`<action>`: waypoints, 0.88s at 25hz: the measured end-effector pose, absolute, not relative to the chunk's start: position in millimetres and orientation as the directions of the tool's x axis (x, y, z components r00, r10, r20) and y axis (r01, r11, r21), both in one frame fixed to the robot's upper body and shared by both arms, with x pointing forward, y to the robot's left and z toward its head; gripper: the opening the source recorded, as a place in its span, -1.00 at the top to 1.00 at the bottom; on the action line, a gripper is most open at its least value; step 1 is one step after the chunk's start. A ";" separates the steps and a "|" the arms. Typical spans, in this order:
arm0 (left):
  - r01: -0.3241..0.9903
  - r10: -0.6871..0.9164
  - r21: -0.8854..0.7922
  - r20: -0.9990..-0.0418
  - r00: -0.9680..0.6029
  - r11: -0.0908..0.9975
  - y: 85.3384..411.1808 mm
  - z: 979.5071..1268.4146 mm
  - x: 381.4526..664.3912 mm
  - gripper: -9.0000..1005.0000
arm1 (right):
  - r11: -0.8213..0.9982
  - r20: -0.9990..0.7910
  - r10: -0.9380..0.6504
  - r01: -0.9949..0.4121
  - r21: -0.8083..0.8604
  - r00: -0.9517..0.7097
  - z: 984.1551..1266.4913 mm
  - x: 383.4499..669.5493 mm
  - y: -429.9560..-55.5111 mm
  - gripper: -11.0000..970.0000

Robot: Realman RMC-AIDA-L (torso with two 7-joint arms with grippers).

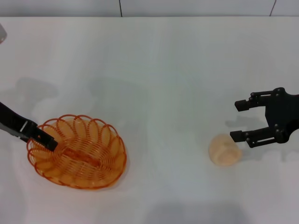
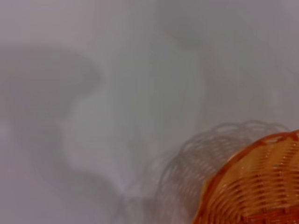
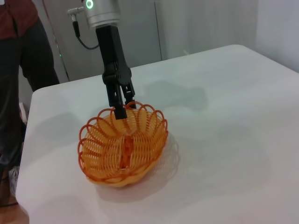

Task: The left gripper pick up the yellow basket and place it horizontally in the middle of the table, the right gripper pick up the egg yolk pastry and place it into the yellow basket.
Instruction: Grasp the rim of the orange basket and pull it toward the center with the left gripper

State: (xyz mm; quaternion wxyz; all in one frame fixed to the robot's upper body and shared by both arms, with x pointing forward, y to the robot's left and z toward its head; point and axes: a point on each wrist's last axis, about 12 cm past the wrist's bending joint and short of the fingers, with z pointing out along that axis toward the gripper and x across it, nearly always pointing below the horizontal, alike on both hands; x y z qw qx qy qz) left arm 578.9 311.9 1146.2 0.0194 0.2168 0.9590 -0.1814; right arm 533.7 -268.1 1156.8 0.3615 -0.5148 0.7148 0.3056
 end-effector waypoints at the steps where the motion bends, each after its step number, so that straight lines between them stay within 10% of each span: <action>1: 0.422 0.408 -0.340 -0.114 -0.906 0.840 311.3 1145.7 578.9 -0.72 | 0.283 -0.831 -0.515 -0.957 0.066 -0.210 1156.5 533.7 -268.1 -0.60; 17: 0.438 0.439 -0.312 -0.071 -0.895 0.843 298.0 1135.3 583.8 -0.40 | 0.287 -0.830 -0.511 -0.955 0.080 -0.223 1153.0 531.3 -269.1 -0.59; 22: 0.439 0.438 -0.303 -0.075 -0.896 0.846 297.6 1134.6 584.8 0.02 | 0.286 -0.830 -0.510 -0.955 0.082 -0.224 1152.7 531.1 -268.9 -0.59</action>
